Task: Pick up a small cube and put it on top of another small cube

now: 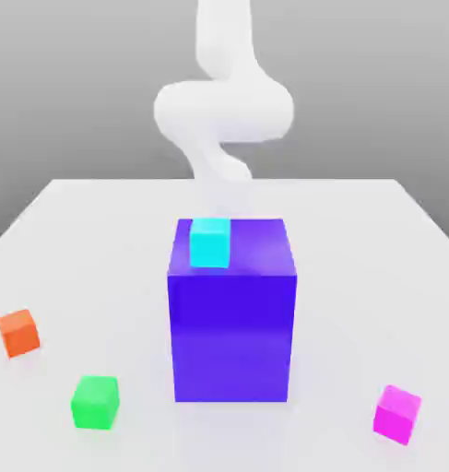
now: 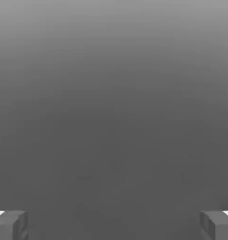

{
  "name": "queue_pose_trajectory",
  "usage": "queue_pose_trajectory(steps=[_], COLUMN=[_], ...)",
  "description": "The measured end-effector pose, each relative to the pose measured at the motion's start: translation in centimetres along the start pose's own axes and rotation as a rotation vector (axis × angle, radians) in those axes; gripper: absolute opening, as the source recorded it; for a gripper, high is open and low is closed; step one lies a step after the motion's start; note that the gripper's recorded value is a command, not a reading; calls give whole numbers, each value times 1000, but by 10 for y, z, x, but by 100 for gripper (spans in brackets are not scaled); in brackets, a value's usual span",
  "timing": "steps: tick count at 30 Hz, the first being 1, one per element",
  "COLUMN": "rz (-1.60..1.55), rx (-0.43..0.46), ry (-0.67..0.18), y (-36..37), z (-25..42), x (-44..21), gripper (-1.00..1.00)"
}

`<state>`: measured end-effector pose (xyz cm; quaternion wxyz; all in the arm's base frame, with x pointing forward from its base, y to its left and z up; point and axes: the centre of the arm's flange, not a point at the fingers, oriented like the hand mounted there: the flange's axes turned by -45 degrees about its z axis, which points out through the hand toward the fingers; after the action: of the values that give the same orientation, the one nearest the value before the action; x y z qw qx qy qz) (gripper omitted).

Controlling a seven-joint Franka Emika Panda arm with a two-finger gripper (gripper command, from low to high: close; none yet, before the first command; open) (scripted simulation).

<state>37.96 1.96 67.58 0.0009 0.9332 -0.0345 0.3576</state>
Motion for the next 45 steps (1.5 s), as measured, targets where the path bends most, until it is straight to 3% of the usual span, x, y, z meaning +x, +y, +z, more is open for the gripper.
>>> queue_pose_trajectory(steps=[8,16,28,32,33,40,45], rz=[144,275,481,499,498,498,502], rx=[-84,-148,-209,-211,-212,-211,-202], ry=[-202,-390,-686,-706,-708,-707,-698], y=[-63,-121,-203,-207,-207,-207,-208], z=[151,275,381,417,426,427,388], x=[-34,-116,-293,-333,-342,-344,-304], gripper=[0,0,0,0,-100,-100,-100])
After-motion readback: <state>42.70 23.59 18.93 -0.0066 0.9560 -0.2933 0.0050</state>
